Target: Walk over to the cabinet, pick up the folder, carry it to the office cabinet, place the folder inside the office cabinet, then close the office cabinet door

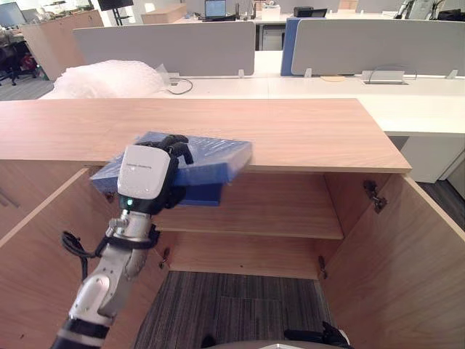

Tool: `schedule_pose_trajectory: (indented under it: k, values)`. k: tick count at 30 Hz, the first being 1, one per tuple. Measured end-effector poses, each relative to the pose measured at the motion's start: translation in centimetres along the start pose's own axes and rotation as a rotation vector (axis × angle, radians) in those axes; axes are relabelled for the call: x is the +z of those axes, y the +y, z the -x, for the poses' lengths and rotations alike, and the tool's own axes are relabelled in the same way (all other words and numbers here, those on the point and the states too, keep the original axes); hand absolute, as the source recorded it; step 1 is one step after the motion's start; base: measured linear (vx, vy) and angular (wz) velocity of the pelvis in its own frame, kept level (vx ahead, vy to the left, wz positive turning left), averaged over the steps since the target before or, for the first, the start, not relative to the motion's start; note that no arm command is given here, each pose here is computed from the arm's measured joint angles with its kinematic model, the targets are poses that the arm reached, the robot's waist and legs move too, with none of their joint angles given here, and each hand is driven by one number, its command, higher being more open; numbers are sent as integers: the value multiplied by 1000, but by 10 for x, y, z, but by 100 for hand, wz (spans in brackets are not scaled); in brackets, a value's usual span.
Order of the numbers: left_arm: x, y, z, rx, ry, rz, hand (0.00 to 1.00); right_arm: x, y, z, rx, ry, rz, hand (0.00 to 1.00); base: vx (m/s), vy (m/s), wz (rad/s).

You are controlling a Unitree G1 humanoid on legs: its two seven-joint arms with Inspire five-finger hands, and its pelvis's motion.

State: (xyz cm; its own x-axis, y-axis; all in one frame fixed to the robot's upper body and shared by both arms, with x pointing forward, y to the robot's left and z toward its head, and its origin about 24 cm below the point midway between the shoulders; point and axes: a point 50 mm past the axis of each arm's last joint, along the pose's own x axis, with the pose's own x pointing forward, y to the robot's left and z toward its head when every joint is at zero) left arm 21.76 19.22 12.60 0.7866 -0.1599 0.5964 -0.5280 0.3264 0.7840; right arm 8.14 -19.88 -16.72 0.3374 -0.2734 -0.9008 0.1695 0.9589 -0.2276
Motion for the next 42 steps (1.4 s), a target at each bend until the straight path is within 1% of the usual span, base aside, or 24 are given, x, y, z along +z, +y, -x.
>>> schedule_pose_trajectory:
  k: [2,4,6,7,8,9,10,11,13,15,17,20,21,23,24,25,27,30,32,35,37,39,41,42]
  values:
    - [12,7,4,51,26,120,0,0,0,0,0,1,4,100,-7,-10,4]
    - [23,23,7,134,64,303,0,4,1,0,5,-18,32,100,-5,-8,2]
    - [23,30,10,176,107,454,0,10,1,2,11,-64,14,100,0,0,0]
    - [19,36,13,225,160,570,0,19,0,5,10,-123,-53,100,0,0,0]
    - [17,39,16,253,191,614,0,24,0,8,10,-163,-82,100,-55,-16,-4]
    - [7,42,24,319,306,845,0,38,-3,19,2,-265,-177,100,-58,-2,-6]
    - [3,43,29,349,352,927,0,44,-5,23,-6,-306,-211,100,-75,-1,-5]
    - [-3,43,38,408,432,1049,0,55,-9,32,-21,-379,-279,100,-57,0,-2]
    - [-10,43,48,477,514,1163,0,69,-14,46,-55,-469,-359,100,-68,-1,-2]
    - [-15,42,62,557,608,1278,0,93,-20,69,-103,-608,-476,100,-99,3,-1]
    - [-14,41,68,593,648,1346,0,111,-27,85,-131,-712,-517,100,-73,15,-4]
    - [-11,39,69,621,648,1465,0,138,-39,115,-169,-889,-566,100,-29,10,-6]
    - [-7,40,66,615,619,1510,0,150,-45,131,-190,-987,-586,100,2,-6,-5]
    - [-3,42,63,601,578,1548,0,161,-49,146,-208,-1070,-607,100,0,0,0]
    - [0,43,60,583,541,1580,0,173,-53,158,-231,-1151,-601,100,0,0,0]
    - [1,43,59,580,536,1586,0,175,-53,160,-234,-1163,-601,100,19,-27,-5]
    - [5,41,50,544,476,1643,0,192,-60,178,-256,-1289,-599,100,11,-24,-6]
    - [10,36,41,487,409,1703,0,211,-64,195,-239,-1409,-627,100,-3,-19,-5]
    - [11,28,38,434,399,1720,0,221,-63,206,-194,-1488,-600,100,-6,-9,-2]
    - [14,13,38,327,418,1751,0,238,-60,222,-111,-1612,-505,100,-11,-7,0]
    - [16,3,39,254,432,1760,0,249,-57,231,-24,-1676,-453,100,0,0,0]
    - [18,-7,42,173,446,1768,0,262,-54,244,107,-1755,-389,100,0,0,0]
    - [19,-11,43,132,448,1770,0,269,-52,252,198,-1802,-354,100,0,0,0]
    - [20,-13,43,107,447,1763,0,275,-49,257,286,-1829,-336,100,0,0,0]
